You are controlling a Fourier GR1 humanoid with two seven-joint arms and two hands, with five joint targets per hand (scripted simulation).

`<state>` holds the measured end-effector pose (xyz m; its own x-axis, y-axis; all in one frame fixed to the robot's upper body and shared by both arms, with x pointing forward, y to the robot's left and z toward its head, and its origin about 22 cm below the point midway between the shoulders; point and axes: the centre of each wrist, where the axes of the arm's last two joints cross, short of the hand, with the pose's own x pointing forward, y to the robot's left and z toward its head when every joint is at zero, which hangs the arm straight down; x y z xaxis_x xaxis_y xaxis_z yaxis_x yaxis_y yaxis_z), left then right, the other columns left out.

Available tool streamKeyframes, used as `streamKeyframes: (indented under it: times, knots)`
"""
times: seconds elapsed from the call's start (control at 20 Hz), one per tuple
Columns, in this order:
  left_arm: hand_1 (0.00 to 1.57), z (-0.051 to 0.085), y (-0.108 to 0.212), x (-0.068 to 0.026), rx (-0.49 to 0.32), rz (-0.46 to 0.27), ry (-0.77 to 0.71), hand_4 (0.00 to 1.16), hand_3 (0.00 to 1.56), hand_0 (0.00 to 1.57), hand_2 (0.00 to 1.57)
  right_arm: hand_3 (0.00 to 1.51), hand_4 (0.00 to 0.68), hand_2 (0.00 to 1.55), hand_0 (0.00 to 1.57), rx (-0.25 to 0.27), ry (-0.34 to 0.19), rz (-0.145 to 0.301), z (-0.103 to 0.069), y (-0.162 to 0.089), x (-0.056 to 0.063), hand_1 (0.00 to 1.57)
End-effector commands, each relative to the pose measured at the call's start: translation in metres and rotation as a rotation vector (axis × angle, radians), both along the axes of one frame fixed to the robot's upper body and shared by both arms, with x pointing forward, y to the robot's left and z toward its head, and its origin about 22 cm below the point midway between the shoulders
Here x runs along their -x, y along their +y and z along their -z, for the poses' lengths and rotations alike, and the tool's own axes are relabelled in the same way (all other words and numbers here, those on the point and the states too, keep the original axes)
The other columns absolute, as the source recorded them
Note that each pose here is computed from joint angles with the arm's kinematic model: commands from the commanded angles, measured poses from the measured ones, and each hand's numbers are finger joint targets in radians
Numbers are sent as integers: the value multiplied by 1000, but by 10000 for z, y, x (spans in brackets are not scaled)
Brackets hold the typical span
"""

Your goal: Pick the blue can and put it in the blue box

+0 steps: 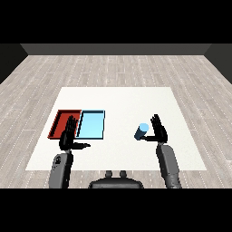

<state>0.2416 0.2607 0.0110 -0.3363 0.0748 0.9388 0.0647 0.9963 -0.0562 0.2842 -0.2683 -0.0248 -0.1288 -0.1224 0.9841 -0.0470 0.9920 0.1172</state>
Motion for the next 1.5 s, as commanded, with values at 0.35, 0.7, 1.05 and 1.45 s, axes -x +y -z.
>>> streamKeyframes:
  times: [0.35, 0.7, 1.05, 1.45]
  knots:
    - [0, 10, 231, 99, 9, -6, 9, 0, 0, 0, 0, 0, 0, 0, 0, -53, 48, -22, 258, 240, -184, 0]
    - [0, -212, 210, -83, 9, -7, -12, 0, 0, 0, 0, 0, 0, 0, 0, -78, 86, -9, 235, 242, -430, 0]
    - [0, 165, 112, -22, 4, -16, -10, 0, 0, 0, 0, 0, 0, 0, 0, -84, 86, -9, 469, 408, -311, 0]
    - [0, 14, 26, -104, 17, -5, 11, 0, 0, 0, 0, 1430, 591, 1482, 1509, 0, 81, 138, 311, 533, -275, 1509]
